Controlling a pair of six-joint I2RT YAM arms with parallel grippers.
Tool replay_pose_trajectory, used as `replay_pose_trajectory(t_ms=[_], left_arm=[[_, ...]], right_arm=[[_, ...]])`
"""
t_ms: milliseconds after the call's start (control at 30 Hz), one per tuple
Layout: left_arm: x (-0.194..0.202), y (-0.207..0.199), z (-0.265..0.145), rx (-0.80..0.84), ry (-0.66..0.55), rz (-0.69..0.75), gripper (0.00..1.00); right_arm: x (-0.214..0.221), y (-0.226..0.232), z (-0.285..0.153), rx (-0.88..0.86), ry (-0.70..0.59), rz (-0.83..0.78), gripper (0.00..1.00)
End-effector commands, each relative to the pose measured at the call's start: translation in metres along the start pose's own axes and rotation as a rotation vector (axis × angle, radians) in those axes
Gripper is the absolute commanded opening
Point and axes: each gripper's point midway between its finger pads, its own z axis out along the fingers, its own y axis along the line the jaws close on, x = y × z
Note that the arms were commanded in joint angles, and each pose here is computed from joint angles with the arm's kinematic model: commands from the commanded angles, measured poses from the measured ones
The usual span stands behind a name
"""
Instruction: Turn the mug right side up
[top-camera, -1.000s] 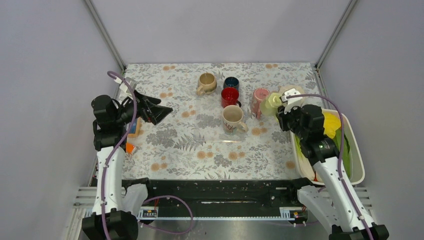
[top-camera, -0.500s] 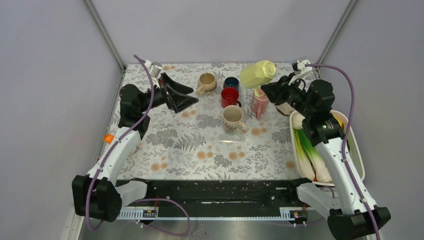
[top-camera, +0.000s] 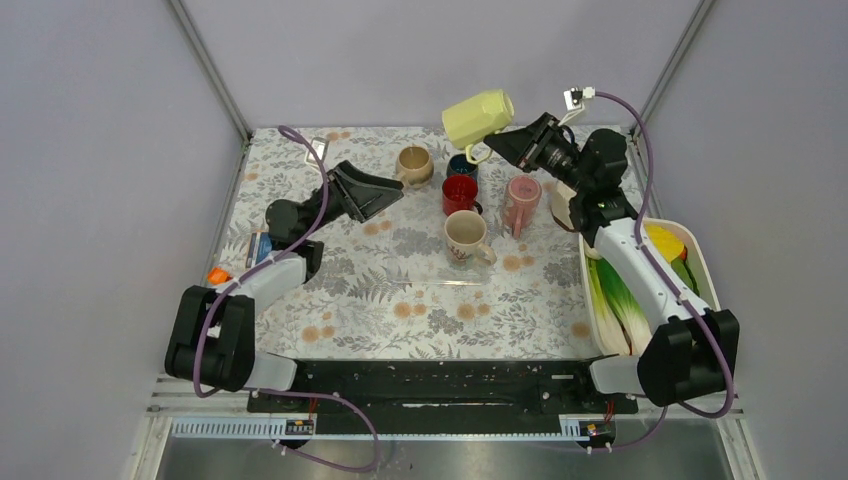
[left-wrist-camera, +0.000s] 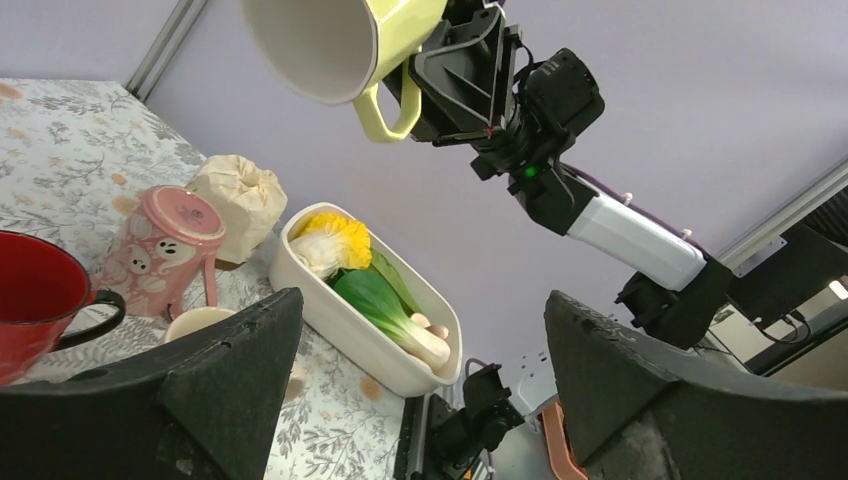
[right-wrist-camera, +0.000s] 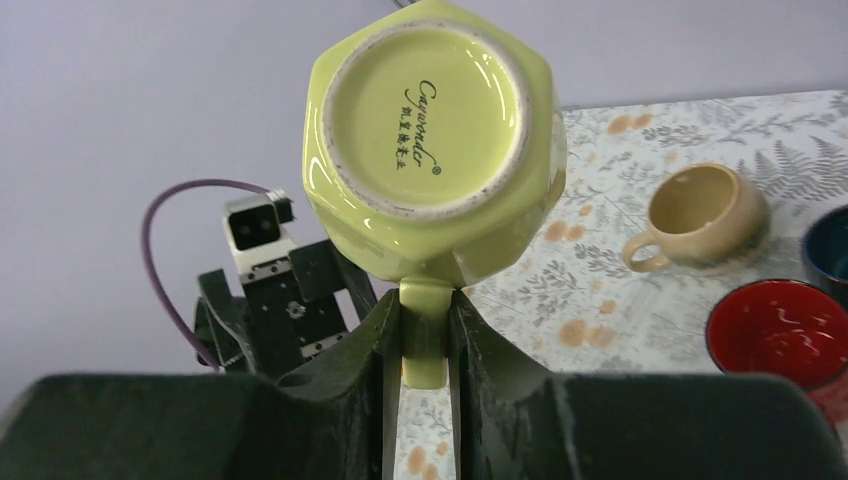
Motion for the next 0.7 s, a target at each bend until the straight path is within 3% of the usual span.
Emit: replay_pose_trajectory(t_ms=[0, 233, 667], left_arm=[[-0.009, -0.020, 0.006, 0.074, -0.101, 0.065, 0.93], [-0.002, -0.012, 0.027, 0.113, -0.040, 0.012, 0.86], [0.007, -0.017, 0.048, 0.158, -0.036, -0.040, 0.83]], right_arm=[[-0.040, 0.073, -0.002, -0.257, -0.122, -0.032, 0.00], [-0.012, 0.077, 0.014, -0.293, -0.049, 0.022, 0.00], [0.022, 0.077, 0.024, -0.341, 0.002, 0.066, 0.00]])
